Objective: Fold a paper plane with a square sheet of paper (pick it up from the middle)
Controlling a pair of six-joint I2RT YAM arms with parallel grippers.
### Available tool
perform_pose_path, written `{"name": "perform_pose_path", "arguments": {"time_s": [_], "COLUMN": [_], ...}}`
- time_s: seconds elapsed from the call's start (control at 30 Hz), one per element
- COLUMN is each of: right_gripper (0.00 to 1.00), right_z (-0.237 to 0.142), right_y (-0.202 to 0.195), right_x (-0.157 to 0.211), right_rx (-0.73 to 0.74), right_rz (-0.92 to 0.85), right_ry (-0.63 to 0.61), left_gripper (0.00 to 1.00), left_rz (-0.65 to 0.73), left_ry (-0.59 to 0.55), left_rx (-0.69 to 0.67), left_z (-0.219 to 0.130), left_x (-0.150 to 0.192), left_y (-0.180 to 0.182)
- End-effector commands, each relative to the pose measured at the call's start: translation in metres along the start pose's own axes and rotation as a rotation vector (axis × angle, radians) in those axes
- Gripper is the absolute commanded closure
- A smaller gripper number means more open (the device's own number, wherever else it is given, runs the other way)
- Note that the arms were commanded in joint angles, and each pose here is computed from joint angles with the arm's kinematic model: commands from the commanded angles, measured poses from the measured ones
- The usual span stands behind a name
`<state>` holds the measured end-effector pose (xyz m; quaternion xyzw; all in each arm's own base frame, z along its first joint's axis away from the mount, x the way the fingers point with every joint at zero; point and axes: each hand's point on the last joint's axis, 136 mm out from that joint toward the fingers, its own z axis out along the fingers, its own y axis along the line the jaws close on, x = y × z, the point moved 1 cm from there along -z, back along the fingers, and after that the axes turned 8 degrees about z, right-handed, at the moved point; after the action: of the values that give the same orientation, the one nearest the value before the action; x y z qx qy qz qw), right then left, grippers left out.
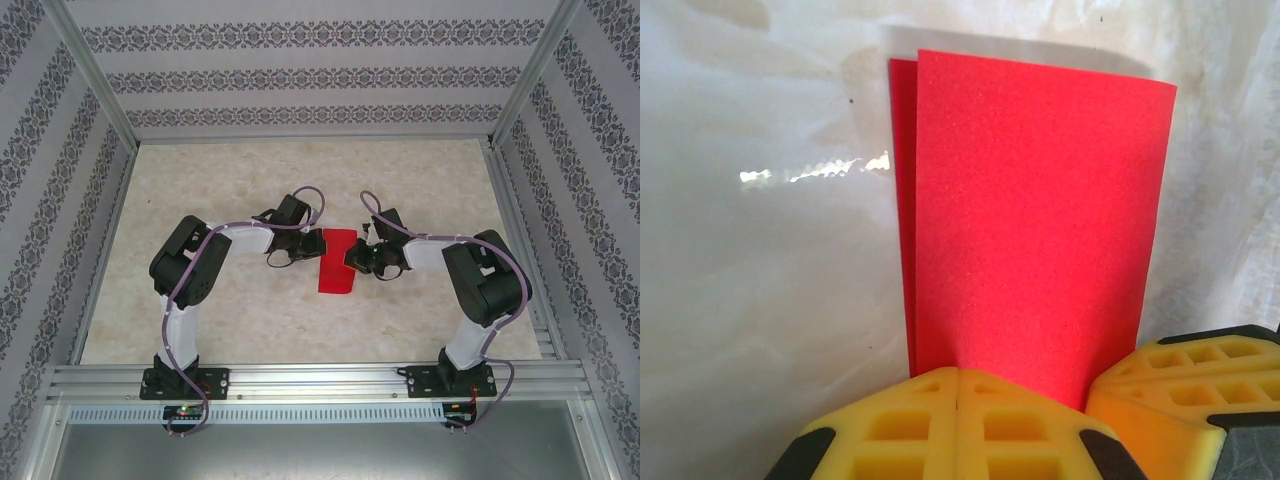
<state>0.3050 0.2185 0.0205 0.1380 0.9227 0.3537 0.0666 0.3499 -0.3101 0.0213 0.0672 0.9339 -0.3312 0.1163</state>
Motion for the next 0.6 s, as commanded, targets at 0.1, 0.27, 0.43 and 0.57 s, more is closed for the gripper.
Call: {"name": "perform_pose_path", "arguments": {"time_s": [0.1, 0.27, 0.43, 0.57], "right_gripper": [0.90, 0.89, 0.90, 0.90], "right_z": [-0.008, -0.007, 0.005, 0.003], "right_y": [-0.005, 0.032, 0.022, 0.011], "right_x": [0.015, 0.012, 0.028, 0.038], "right_rx": [0.031, -0.039, -0.022, -0.008], "right_rz": [-0.015, -0.081, -0.065, -0.051], "right_ry": [0.029, 0.026, 0.073, 0.079], "left_gripper": [1.00, 1.00, 1.00, 1.00], "left_rz": [-0.122, -0.122, -0.122, -0.124], "left_ry": [0.204, 0.206, 0.204, 0.204], "left_rx": [-0.328, -0.329, -0.330, -0.331], "left_z": [0.024, 0.025, 0.026, 0.026], "left_x": [0.080, 0.080, 0.079, 0.079], "left_y": [0.096, 0.096, 0.096, 0.097]}}
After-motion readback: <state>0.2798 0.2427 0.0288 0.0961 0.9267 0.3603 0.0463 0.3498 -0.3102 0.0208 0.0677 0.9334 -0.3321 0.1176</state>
